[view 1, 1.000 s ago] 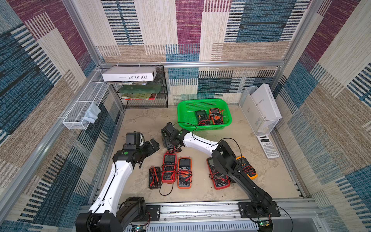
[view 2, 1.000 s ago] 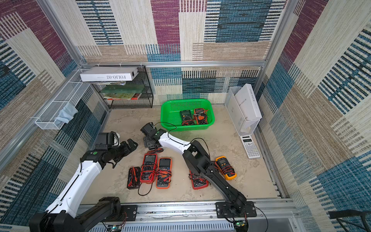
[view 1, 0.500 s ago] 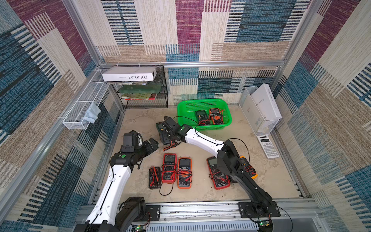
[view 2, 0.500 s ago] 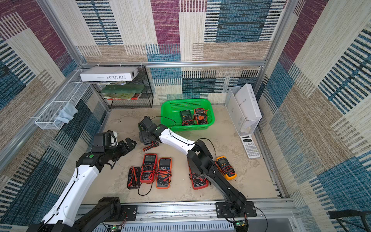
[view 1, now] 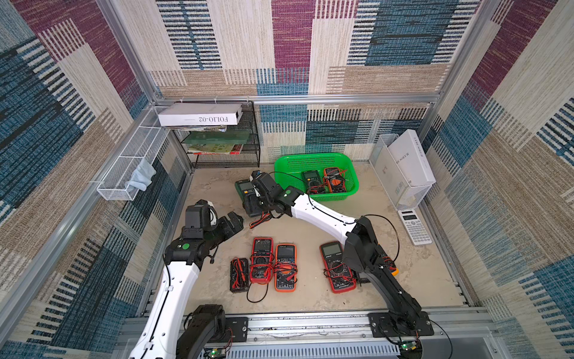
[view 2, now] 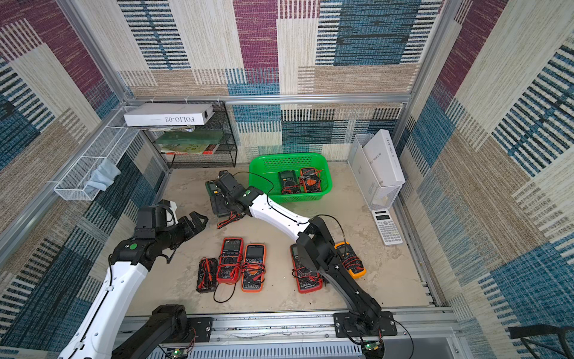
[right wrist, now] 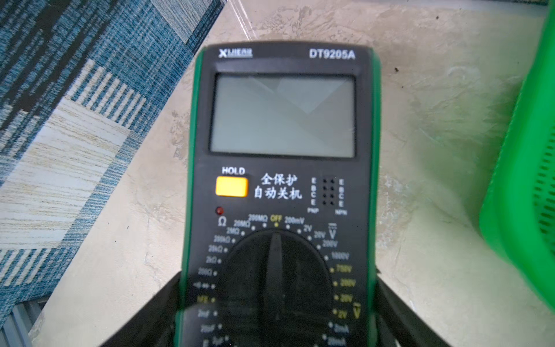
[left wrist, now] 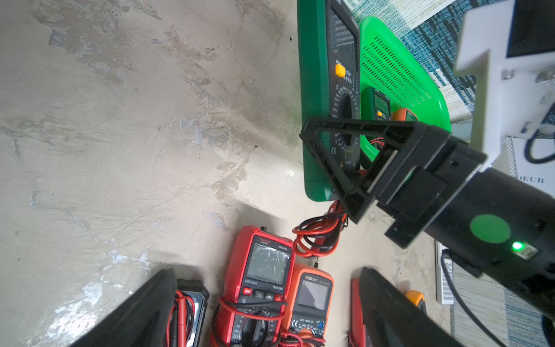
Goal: Put the multimeter into the basket
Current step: Place the multimeter in the basket.
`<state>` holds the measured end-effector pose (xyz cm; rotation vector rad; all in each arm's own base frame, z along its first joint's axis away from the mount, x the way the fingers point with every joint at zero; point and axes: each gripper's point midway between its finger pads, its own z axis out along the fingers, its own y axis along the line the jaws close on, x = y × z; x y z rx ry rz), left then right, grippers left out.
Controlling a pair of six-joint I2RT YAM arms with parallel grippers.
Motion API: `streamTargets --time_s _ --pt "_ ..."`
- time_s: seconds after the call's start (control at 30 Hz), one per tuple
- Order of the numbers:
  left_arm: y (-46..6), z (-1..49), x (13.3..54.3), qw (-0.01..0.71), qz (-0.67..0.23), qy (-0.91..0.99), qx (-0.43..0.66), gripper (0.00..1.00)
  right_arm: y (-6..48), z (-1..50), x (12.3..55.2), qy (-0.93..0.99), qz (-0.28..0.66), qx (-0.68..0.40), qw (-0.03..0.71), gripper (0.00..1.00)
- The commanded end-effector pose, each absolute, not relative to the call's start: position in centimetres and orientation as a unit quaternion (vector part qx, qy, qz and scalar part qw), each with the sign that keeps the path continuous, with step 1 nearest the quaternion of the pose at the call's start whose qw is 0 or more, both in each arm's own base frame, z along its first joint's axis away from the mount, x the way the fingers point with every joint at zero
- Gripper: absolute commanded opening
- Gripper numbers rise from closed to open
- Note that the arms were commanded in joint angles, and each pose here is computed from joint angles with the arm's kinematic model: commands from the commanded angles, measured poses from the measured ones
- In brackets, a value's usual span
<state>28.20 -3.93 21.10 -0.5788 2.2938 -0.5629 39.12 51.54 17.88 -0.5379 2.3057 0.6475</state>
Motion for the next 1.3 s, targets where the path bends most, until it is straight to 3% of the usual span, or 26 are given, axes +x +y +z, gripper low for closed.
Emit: streamTargets --time_s 0.0,0.57,1.27 --pt "-4.3 22.1 28.4 0.357 -0.231 0.879 -0.216 1.00 51.3 21.1 39.7 0.870 0.265 -0.202 0.365 0.60" --pt "-6.2 24.2 29.8 0.370 -0.287 0.860 -0.200 1.00 45.9 25.3 43.9 0.867 0.254 -0.158 0.399 0.61" --pt "-10.1 25.1 32.1 0.364 -0.300 0.869 -0.149 1.00 37.6 22.2 50.9 0.892 0.188 -0.048 0.407 0.61"
